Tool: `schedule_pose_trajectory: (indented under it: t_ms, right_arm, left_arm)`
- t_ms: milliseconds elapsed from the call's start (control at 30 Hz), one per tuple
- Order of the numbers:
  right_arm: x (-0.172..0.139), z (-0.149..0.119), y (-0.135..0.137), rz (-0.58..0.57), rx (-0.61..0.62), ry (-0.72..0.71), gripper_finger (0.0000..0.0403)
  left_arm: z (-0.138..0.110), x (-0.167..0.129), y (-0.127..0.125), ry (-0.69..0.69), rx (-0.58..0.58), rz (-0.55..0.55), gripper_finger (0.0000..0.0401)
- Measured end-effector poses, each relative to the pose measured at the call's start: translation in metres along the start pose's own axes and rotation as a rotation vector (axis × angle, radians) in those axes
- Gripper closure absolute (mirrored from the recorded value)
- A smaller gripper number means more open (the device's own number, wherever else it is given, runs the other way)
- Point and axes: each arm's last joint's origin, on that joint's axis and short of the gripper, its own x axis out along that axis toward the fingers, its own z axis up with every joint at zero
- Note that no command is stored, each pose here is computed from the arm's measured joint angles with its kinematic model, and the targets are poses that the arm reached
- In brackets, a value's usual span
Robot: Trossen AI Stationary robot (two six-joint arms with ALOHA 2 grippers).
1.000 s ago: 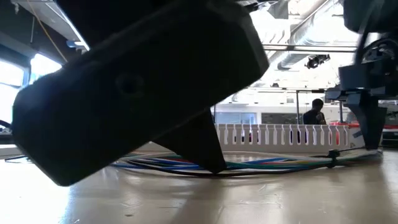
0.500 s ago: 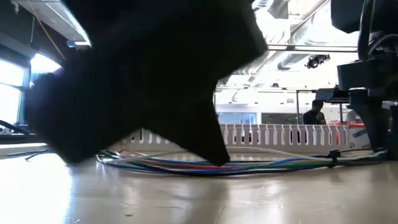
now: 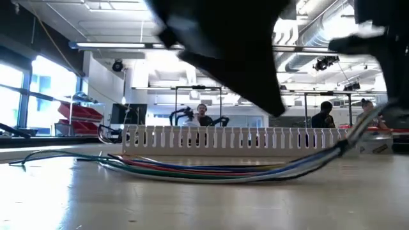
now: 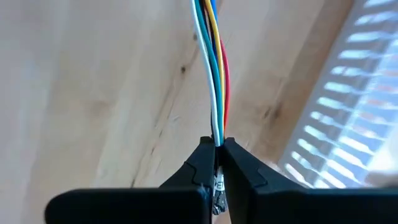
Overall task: Ziptie cables
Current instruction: Put the zip-tied cable into the white cable duct
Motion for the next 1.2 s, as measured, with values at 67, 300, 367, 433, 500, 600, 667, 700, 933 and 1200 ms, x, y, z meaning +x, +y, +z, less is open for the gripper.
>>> schedule_pose_trajectory:
  t_ms: [67,300,367,433,500,600,667,700,933,1200]
  right_arm:
    - [-0.014,0.003,0.004,-0.016,0.001,-0.009,0.0402]
    - [-0.063,0.008,0.01,-0.105,0.009,-0.056,0.0402]
    - [-0.074,0.007,0.013,-0.127,0.012,-0.071,0.0403]
    - [-0.085,0.007,0.014,-0.148,0.015,-0.088,0.0403]
    - [-0.093,0.004,0.017,-0.166,0.017,-0.093,0.0403]
    - [-0.105,0.001,0.022,-0.18,0.022,-0.112,0.0403]
    - [-0.112,-0.002,0.026,-0.199,0.022,-0.116,0.0403]
    - [-0.116,-0.004,0.028,-0.205,0.022,-0.122,0.0403]
    - [-0.135,-0.013,0.04,-0.23,0.028,-0.172,0.0403]
    - [-0.153,-0.023,0.054,-0.219,0.019,-0.245,0.0403]
  left_arm:
    - [0.005,0.006,0.002,-0.035,-0.041,0.021,0.0192]
    - [0.027,0.023,0.008,-0.093,-0.101,-0.098,0.0178]
    - [0.032,0.027,0.008,-0.123,-0.119,-0.121,0.0178]
    - [0.032,0.033,0.007,-0.134,-0.123,-0.124,0.0178]
    - [0.031,0.038,0.007,-0.137,-0.137,-0.108,0.0178]
    - [0.027,0.046,0.008,-0.124,-0.166,-0.065,0.0178]
    - [0.024,0.048,0.008,-0.121,-0.162,-0.036,0.0178]
    - [0.024,0.049,0.007,-0.122,-0.166,-0.022,0.0178]
    - [0.016,0.054,0.006,-0.122,-0.162,0.062,0.0188]
    - [0.0,0.058,0.008,-0.019,-0.151,0.085,0.0295]
